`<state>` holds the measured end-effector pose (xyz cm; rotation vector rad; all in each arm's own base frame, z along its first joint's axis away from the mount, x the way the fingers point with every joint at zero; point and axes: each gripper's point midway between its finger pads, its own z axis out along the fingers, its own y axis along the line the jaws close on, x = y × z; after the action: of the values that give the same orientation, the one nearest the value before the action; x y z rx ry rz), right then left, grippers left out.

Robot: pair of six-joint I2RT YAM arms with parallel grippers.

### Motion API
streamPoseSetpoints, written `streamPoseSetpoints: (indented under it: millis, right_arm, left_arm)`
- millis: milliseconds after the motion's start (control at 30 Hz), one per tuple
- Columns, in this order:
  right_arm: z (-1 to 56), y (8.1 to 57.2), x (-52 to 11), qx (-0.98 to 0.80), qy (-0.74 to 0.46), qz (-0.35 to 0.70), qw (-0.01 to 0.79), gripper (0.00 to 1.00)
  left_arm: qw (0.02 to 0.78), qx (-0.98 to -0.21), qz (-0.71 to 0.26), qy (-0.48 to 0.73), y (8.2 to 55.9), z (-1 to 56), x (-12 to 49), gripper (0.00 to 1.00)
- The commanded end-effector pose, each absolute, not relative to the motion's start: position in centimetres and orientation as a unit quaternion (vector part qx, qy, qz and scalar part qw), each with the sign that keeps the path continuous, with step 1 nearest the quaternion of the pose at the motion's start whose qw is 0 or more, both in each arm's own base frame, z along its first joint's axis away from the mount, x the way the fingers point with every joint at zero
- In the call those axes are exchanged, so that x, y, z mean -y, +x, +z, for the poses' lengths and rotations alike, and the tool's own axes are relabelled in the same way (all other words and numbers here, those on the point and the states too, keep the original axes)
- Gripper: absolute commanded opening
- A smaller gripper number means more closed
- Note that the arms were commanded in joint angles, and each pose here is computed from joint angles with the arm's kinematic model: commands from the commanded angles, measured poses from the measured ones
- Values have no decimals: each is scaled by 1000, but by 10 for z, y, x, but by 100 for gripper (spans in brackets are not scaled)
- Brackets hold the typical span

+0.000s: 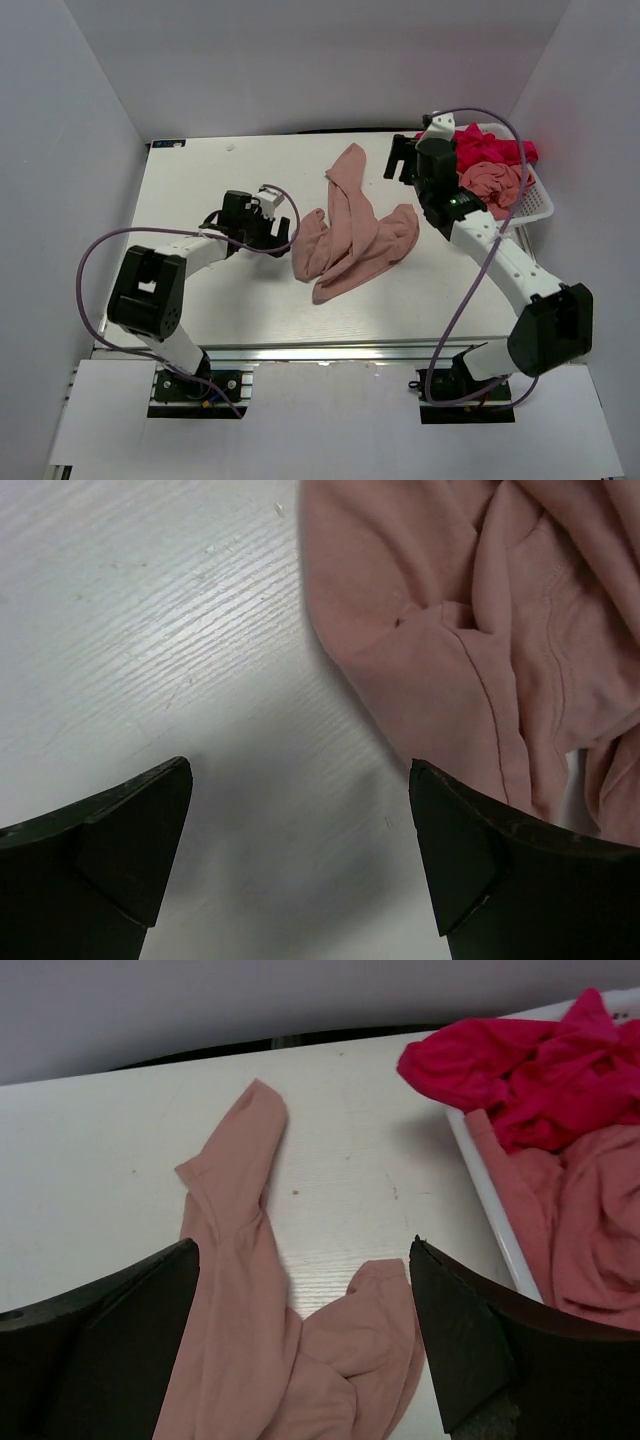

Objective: Fold and stack the t-shirts
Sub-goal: Move the tshirt to the center of the board

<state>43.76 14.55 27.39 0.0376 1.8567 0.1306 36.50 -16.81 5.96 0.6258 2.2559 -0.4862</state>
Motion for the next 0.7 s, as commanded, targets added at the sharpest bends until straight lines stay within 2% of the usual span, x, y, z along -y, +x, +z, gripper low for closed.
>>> streamPoseSetpoints:
  millis: [0, 67, 333, 667]
  right_arm:
    - [232, 433, -121, -813, 71, -4, 578, 89]
    - [196, 432, -118, -839, 65, -29, 540, 89]
    - [114, 451, -122, -881, 70, -22, 468, 86]
    - [73, 467, -112, -899, 97, -38, 425, 85]
  left_arm:
    - [388, -862, -229, 232, 382, 67, 189, 98]
    - [395, -857, -236, 231, 394, 72, 194, 98]
    - [405, -854, -227, 233, 418, 70, 199, 98]
    - [417, -851, -214, 236, 425, 75, 196, 98]
